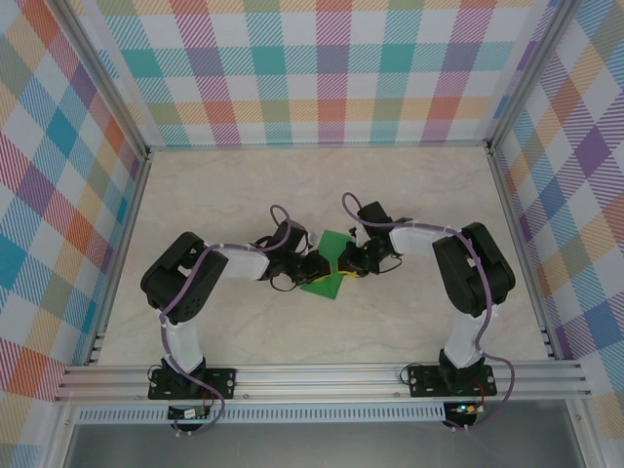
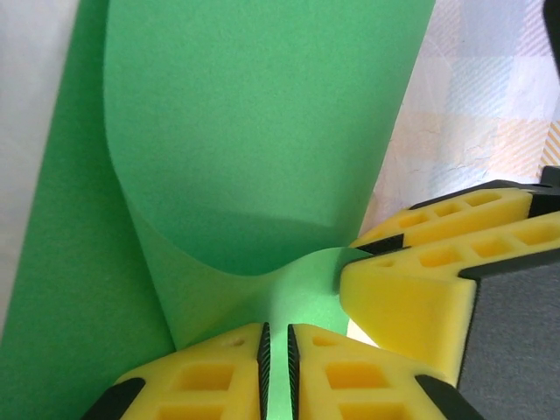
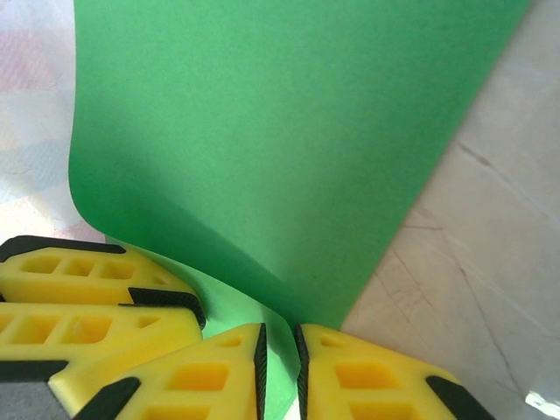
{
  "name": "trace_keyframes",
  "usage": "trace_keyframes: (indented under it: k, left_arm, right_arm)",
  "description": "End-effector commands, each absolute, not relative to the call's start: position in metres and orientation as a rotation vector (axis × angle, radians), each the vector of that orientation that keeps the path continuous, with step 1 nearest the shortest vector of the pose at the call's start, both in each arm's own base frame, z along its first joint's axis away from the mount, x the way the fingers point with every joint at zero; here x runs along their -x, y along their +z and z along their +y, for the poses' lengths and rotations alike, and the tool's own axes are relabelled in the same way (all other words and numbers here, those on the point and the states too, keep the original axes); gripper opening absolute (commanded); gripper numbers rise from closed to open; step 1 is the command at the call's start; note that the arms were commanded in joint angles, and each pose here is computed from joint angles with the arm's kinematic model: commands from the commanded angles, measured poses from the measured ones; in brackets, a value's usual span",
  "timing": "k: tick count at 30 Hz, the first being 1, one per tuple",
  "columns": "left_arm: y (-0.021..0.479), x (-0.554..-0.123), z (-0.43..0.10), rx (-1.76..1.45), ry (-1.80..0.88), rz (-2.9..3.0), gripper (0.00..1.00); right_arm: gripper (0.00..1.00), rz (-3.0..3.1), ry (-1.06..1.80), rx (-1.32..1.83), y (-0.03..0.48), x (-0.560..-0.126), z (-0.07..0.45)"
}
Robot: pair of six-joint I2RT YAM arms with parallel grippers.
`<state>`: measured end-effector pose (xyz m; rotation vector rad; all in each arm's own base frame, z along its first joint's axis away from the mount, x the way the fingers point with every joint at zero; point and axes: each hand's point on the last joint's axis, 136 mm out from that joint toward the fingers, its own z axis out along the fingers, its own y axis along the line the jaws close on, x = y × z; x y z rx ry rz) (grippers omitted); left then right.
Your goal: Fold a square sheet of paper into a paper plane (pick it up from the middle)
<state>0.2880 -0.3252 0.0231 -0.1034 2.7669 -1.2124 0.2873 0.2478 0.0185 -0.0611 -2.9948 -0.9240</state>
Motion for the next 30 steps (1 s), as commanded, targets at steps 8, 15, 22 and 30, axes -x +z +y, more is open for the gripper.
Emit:
trace_keyframes:
  k: [8,15,22,30]
  left_arm:
    - [-0.006,-0.267,-0.310,0.114,-1.063,2.900,0.15]
    - [-0.005,-0.267,-0.309,0.118,-1.051,2.900,0.14]
    - [-0.004,-0.268,-0.309,0.115,-1.046,2.896,0.13]
    - [0.017,-0.278,-0.313,0.023,-1.027,2.849,0.13]
  right_arm:
    - [0.17,-3.127,-0.872,0.033,0.050,-0.297,0.237]
    - [0.10,-3.035,-0.945,-0.040,0.039,-0.290,0.262]
    - [0.09,-3.005,-0.907,-0.046,0.023,-0.287,0.263]
    - [0.08,-3.014,-0.663,-0.112,-0.006,-0.269,0.233]
